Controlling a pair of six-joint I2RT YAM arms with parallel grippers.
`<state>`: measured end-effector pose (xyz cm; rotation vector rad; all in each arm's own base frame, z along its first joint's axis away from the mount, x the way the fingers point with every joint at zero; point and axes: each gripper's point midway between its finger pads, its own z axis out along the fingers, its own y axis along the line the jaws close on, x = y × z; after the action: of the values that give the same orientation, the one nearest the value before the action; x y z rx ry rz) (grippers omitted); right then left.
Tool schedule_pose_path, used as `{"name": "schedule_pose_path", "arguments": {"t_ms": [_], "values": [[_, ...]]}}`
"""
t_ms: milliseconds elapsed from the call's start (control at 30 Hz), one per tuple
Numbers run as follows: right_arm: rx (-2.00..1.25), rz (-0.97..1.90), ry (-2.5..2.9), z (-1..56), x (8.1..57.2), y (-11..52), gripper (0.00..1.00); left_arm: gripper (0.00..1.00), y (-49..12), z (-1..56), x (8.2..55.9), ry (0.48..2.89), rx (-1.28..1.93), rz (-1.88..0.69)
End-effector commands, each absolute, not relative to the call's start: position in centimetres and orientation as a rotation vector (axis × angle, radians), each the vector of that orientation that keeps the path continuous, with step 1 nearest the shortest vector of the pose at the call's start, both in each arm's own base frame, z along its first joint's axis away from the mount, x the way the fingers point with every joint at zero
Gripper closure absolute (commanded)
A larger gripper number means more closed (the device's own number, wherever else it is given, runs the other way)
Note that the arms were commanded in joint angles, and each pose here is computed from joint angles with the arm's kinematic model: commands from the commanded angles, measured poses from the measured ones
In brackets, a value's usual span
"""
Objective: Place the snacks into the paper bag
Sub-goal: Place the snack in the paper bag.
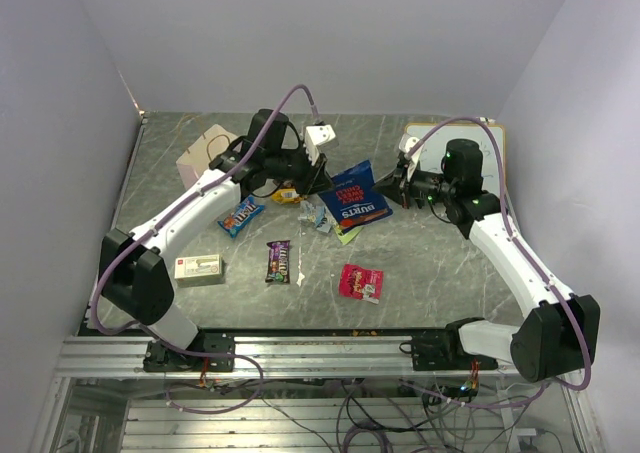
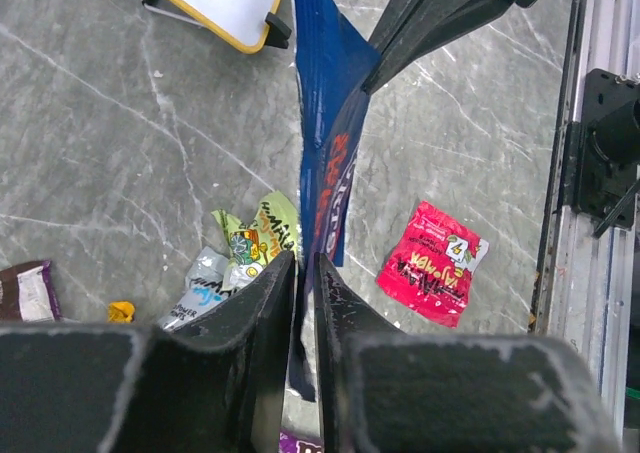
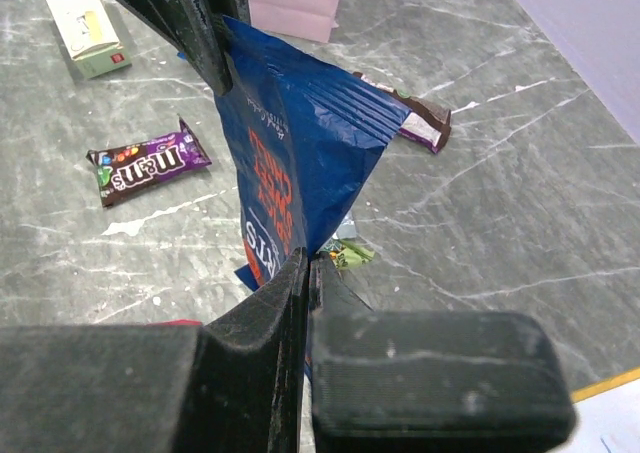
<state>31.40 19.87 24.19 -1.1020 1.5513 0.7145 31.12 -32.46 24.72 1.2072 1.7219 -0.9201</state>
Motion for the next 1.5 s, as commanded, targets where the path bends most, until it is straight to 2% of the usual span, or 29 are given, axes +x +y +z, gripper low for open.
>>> {"name": "schedule_pose_path", "arguments": {"t_ms": [0,133,300,400,467,600,667,733,1067,1467], "values": [[-1.098,0.714,1.491,25.6,31.2,20.1,1.0,0.75,-33.4,24.9,30.3,1.674,1.228,-0.985],[-1.092,0.714,1.497,25.4,31.2,20.1,1.0,0.77,-33.4,24.6,30.1,1.679,1.232,-0.996],[-1.08,0.708,1.497,25.3,31.3,19.9,1.0,0.92,-33.2,25.0,29.9,1.661,1.244,-0.983],[-1.066,0.709,1.508,25.2,31.5,19.6,0.99,0.93,-32.7,25.8,29.7,1.636,1.251,-0.947],[-1.066,0.717,1.517,24.9,31.5,19.3,0.85,0.93,-32.2,26.4,29.8,1.624,1.251,-0.9],[-1.066,0.739,1.529,24.4,31.3,18.7,0.51,0.93,-30.4,27.9,30.3,1.62,1.233,-0.759],[-1.063,0.747,1.535,24.3,31.3,18.2,0.41,0.93,-29.5,28.8,30.4,1.609,1.231,-0.695],[-1.05,0.741,1.537,24.5,31.5,17.7,0.37,0.93,-28.3,29.7,30.4,1.602,1.229,-0.626],[-0.947,0.685,1.583,24.0,33.0,15.1,0.35,0.93,-21.3,33.9,31.2,1.698,1.099,-0.249],[-0.922,0.665,1.644,22.4,33.9,14.3,0.35,0.93,-11.4,43.3,31.0,1.689,0.702,-0.026]]}}
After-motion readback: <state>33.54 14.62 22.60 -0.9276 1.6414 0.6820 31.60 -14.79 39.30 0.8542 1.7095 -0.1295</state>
